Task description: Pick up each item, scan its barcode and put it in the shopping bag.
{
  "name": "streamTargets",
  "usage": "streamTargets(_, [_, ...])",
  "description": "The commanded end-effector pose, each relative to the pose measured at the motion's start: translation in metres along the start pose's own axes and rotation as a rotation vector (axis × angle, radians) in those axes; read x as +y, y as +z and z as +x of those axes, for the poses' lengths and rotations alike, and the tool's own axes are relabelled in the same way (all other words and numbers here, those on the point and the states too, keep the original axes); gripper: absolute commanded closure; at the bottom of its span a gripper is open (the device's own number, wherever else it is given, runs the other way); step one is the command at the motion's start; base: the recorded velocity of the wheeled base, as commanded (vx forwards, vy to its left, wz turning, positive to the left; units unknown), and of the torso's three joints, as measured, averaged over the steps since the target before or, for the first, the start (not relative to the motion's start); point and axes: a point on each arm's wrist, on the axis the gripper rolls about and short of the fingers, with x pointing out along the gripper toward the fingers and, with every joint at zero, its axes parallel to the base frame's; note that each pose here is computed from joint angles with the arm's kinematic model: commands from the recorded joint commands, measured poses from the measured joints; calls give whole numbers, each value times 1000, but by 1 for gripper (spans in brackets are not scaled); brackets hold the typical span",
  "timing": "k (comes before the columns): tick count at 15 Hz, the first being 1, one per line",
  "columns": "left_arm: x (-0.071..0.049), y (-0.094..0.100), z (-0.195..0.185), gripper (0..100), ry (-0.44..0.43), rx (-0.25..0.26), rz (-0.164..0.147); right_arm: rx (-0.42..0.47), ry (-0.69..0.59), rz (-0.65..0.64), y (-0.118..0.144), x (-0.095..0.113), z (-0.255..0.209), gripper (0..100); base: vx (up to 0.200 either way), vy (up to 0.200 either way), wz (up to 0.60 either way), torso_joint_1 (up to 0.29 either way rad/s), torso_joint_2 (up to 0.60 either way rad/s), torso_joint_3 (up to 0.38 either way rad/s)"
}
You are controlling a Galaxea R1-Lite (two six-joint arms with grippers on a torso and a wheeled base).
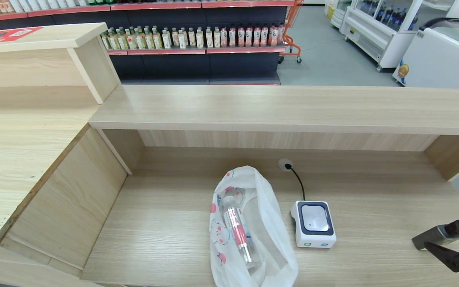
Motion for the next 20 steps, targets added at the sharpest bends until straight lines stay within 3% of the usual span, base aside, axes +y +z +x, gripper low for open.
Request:
streamTargets(1, [0, 0, 0, 0, 0, -1, 1, 33, 15, 3, -3, 0, 6, 0, 0, -200, 0, 17, 2, -12])
streamTargets(4, [0, 0, 0, 0, 1, -1, 1, 151, 67, -61, -9, 3, 6, 0, 0, -200, 0, -1, -2, 4])
streamTargets(9, [0, 0, 0, 0, 1, -1, 1, 228, 35, -193, -11, -5, 15, 0, 0, -200, 0, -2, 0, 3])
streamTargets(18, [0, 0, 0, 0, 0, -1, -6, 307, 93, -299, -22, -4, 27, 0, 0, -200, 0, 7, 5, 4])
streamTargets(20, [0, 0, 0, 0, 0, -1, -8, 326, 120, -301, -24, -3, 32, 0, 0, 0, 0, 0, 0, 0])
